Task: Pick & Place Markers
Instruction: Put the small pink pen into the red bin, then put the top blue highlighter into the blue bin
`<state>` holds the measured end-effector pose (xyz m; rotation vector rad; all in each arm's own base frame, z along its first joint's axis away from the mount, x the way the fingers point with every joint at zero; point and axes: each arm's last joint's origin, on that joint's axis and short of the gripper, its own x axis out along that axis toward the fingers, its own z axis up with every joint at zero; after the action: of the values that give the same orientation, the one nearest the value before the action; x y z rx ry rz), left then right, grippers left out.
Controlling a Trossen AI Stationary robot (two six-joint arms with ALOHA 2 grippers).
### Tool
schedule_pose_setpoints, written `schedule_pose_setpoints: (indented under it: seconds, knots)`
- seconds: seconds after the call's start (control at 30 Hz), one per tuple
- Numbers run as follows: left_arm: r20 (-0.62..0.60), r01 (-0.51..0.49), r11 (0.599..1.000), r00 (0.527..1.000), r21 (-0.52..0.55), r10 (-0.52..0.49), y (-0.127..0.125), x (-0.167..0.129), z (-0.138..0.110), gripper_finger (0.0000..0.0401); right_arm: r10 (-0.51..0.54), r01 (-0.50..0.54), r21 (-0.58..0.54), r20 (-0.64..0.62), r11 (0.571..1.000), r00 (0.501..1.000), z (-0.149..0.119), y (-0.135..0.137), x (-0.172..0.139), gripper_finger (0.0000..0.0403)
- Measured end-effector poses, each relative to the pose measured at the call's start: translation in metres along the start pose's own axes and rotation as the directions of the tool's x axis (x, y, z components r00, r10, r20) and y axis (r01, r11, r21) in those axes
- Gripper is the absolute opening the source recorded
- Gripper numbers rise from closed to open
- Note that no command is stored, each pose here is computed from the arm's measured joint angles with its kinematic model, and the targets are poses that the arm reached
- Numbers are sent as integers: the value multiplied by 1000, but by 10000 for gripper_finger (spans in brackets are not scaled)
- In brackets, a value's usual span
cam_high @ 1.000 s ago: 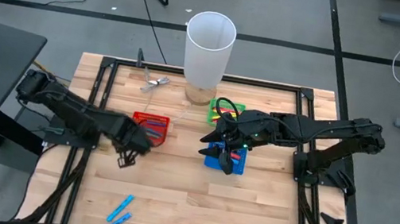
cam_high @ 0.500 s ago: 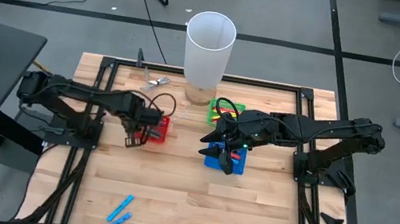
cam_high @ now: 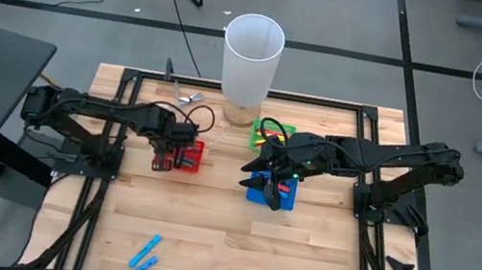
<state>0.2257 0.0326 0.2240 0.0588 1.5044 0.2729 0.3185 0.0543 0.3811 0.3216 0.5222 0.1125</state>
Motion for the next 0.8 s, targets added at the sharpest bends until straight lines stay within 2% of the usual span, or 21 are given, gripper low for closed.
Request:
schedule_pose_setpoints:
  seconds: [0.4, 0.8]
  knots:
    - [6, -14, 999, 1000, 42, 14, -3, -1, 0, 78, 0, 0, -2, 0, 1000, 1000, 0, 0, 0, 189]
    - [6, -14, 999, 1000, 41, 14, -3, -1, 0, 180, 0, 0, -2, 0, 1000, 1000, 0, 0, 0, 189]
